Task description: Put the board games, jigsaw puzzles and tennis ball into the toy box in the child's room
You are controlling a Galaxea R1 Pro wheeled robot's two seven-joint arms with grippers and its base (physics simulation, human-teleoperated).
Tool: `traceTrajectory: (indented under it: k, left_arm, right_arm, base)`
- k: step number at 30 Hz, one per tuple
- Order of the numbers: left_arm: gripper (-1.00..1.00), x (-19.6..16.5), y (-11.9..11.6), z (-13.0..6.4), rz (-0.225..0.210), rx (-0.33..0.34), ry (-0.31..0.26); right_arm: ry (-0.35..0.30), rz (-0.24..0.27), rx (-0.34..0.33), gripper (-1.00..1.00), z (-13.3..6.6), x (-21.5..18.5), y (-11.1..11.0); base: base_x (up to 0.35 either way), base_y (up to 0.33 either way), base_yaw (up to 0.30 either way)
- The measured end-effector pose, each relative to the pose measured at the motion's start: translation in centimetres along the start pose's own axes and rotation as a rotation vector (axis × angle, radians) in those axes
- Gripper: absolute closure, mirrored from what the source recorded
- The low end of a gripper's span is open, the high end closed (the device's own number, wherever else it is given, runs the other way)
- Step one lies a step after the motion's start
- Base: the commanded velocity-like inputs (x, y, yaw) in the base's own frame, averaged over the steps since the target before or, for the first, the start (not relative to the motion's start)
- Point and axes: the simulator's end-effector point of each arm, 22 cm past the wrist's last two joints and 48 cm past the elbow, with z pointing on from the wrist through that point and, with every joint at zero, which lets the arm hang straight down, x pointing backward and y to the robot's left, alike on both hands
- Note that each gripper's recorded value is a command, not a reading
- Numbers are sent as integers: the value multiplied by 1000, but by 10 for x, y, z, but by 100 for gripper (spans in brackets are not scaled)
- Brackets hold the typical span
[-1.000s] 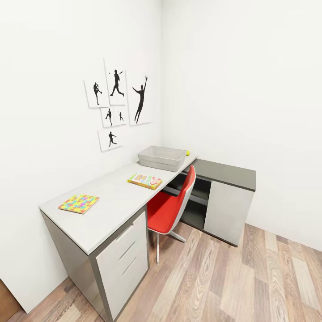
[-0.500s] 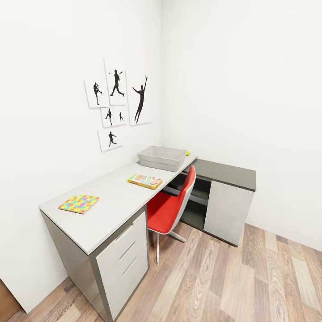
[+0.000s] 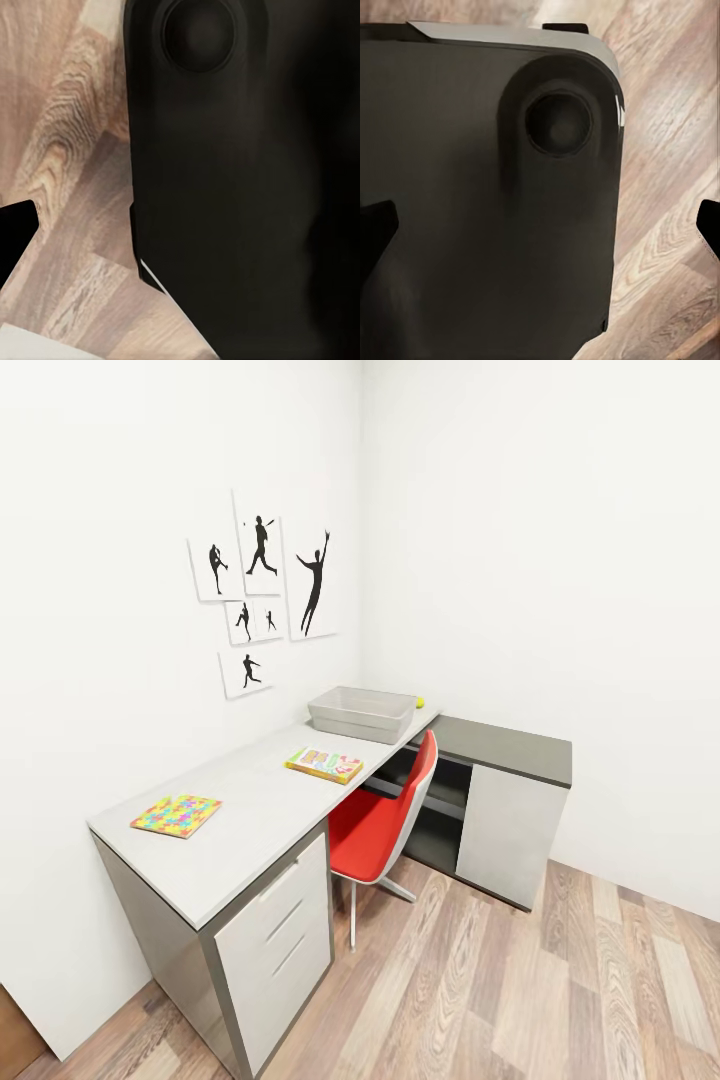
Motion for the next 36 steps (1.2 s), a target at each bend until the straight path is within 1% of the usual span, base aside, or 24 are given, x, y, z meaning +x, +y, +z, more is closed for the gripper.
traceTrajectory:
  k: [8, 17, 25, 36]
  left_arm:
    - [-100, 1, 5, 0, 3, -7, 2]
    - [-100, 2, 6, 0, 2, -9, 3]
    - [-100, 2, 7, 0, 2, -10, 3]
    - [-100, 2, 7, 0, 3, -10, 2]
  right_arm:
    - [-15, 4, 2, -100, 0, -9, 0]
    - [-18, 12, 4, -100, 0, -10, -1]
    - [-19, 14, 8, -100, 0, -10, -4]
    - [-20, 9, 8, -100, 0, -10, -4]
  base:
    - [0, 0, 0]
    - [0, 0, -29]
    - [0, 0, -184]
    - [0, 0, -254]
